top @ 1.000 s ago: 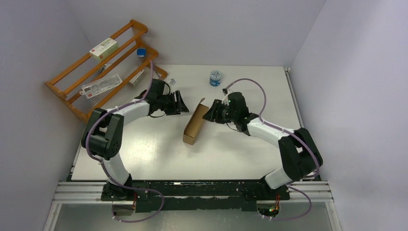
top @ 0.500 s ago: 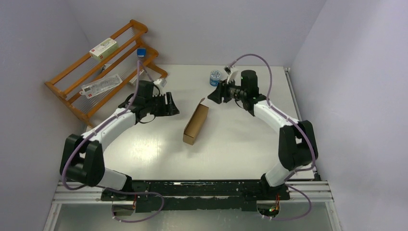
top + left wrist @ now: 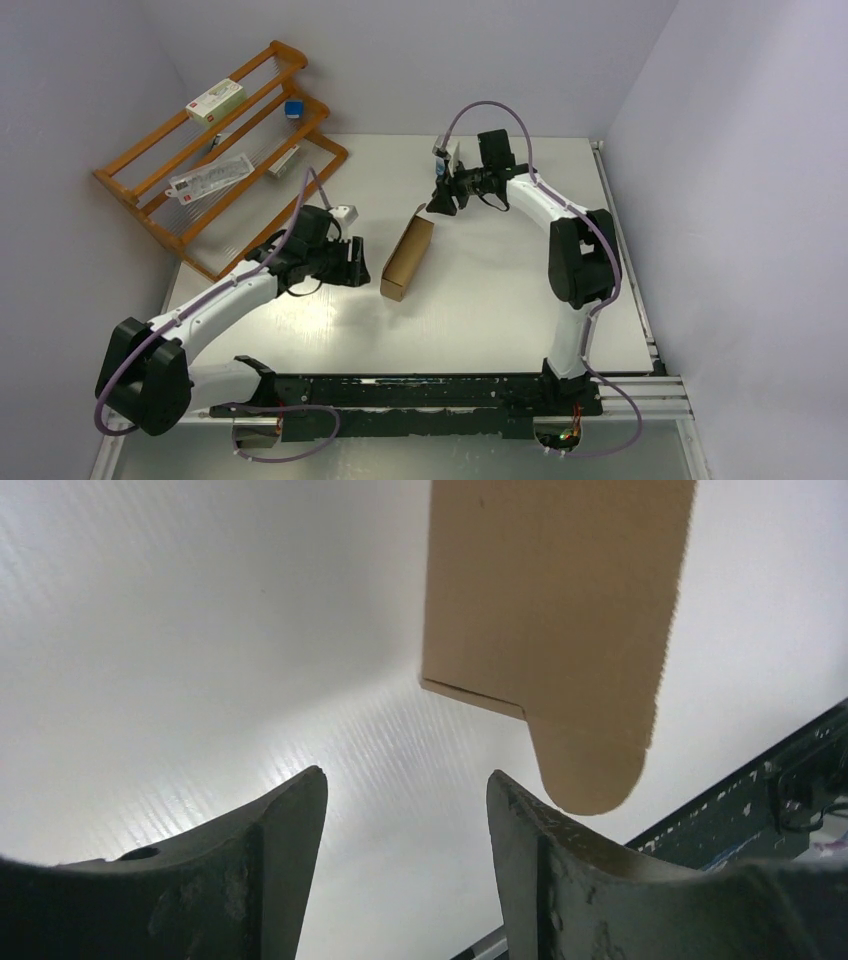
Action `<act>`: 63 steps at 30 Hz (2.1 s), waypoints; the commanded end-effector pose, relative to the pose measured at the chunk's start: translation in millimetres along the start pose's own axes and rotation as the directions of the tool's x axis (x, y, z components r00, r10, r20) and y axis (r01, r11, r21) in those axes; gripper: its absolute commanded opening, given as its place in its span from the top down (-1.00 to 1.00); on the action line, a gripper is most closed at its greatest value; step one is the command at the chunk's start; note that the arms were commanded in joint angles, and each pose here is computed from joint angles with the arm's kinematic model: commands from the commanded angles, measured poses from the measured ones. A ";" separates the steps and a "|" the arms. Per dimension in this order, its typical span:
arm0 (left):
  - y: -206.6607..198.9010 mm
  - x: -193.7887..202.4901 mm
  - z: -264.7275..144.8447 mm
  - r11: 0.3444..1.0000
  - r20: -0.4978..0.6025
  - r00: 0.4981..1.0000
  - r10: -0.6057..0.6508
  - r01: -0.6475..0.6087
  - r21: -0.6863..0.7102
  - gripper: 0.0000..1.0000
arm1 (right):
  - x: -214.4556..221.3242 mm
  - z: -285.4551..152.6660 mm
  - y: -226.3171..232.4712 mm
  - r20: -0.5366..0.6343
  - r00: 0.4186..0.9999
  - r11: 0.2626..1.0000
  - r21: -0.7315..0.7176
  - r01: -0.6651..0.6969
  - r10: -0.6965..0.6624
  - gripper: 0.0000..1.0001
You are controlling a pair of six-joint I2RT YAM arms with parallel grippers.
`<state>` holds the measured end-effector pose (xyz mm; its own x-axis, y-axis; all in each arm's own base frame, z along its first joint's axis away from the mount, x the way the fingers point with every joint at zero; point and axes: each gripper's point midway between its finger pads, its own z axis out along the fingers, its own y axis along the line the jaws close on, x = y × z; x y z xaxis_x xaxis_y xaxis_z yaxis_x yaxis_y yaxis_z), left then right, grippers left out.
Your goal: Fold the paper box
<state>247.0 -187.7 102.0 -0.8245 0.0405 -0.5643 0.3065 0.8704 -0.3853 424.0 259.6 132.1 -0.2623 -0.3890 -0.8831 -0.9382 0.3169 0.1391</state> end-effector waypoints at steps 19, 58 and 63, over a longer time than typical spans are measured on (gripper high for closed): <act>-13.2 12.3 -0.2 0.993 -0.042 0.993 0.112 -0.110 0.050 -0.29 | 10.9 30.9 19.6 -0.081 0.983 0.966 -0.217 0.141 -0.162 0.03; 44.7 -91.5 32.5 0.966 0.139 0.990 0.007 0.029 -0.258 -0.26 | 18.9 -26.8 27.4 -0.099 0.995 0.942 0.334 0.029 0.004 1.00; 79.0 -108.9 20.1 0.948 0.182 0.980 -0.076 0.128 -0.293 -0.26 | 23.8 -29.9 29.5 -0.105 0.994 0.930 0.368 0.018 0.023 1.00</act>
<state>350.3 -158.3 99.2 -0.7882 -0.0542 -0.6131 0.1096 0.9678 -0.2264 379.5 236.0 116.6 -0.3093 -0.4995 -0.8092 -0.8320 0.5543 -0.0241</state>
